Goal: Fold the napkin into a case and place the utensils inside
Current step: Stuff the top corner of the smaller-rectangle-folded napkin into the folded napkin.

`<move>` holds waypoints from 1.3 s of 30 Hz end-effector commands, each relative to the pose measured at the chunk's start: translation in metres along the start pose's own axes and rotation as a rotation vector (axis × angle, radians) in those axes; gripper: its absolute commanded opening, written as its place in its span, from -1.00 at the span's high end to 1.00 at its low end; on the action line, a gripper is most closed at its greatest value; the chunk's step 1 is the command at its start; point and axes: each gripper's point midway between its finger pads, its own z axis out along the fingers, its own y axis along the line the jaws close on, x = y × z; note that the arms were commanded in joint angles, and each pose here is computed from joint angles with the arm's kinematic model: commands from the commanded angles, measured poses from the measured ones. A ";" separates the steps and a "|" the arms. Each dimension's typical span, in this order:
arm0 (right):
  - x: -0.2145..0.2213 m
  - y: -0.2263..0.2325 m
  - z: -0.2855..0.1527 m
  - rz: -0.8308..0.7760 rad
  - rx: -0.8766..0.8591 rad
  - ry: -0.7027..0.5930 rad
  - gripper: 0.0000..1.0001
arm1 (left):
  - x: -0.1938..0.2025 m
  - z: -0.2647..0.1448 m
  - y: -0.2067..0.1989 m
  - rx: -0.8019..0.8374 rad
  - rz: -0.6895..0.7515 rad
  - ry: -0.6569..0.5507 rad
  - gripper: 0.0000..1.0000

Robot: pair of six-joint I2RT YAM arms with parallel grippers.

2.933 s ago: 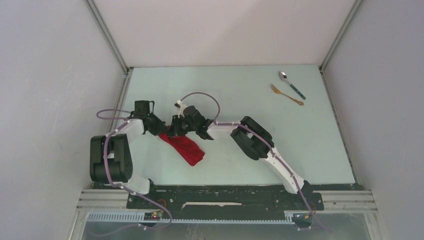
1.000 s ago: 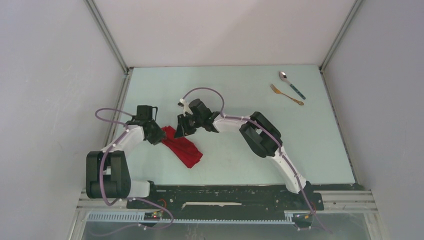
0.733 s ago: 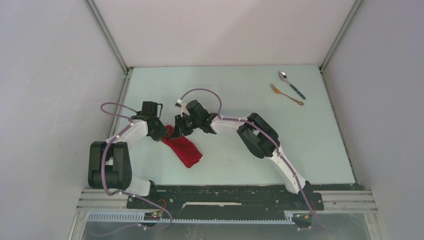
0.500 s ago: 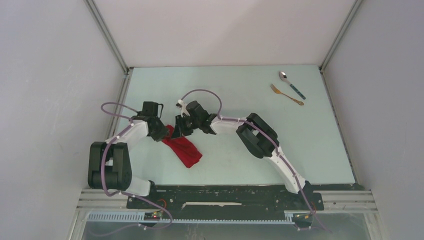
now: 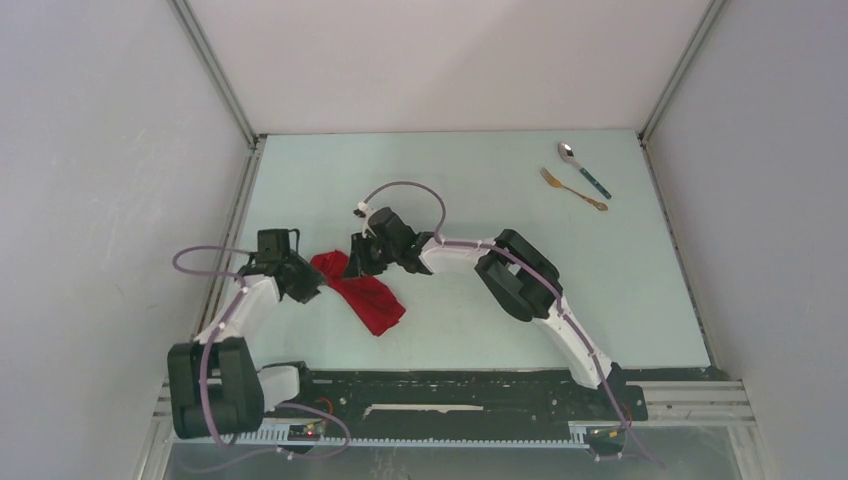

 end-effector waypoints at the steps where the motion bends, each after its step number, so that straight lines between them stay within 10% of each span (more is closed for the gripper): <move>1: 0.001 0.000 -0.018 0.034 0.095 -0.006 0.39 | 0.028 0.020 -0.008 0.057 -0.025 0.124 0.26; 23: 0.028 -0.028 -0.079 0.025 0.201 0.015 0.38 | 0.131 0.030 -0.081 0.234 0.127 0.317 0.41; 39: 0.039 -0.025 -0.060 0.031 0.217 -0.059 0.33 | 0.076 -0.018 -0.043 0.201 0.162 0.162 -0.03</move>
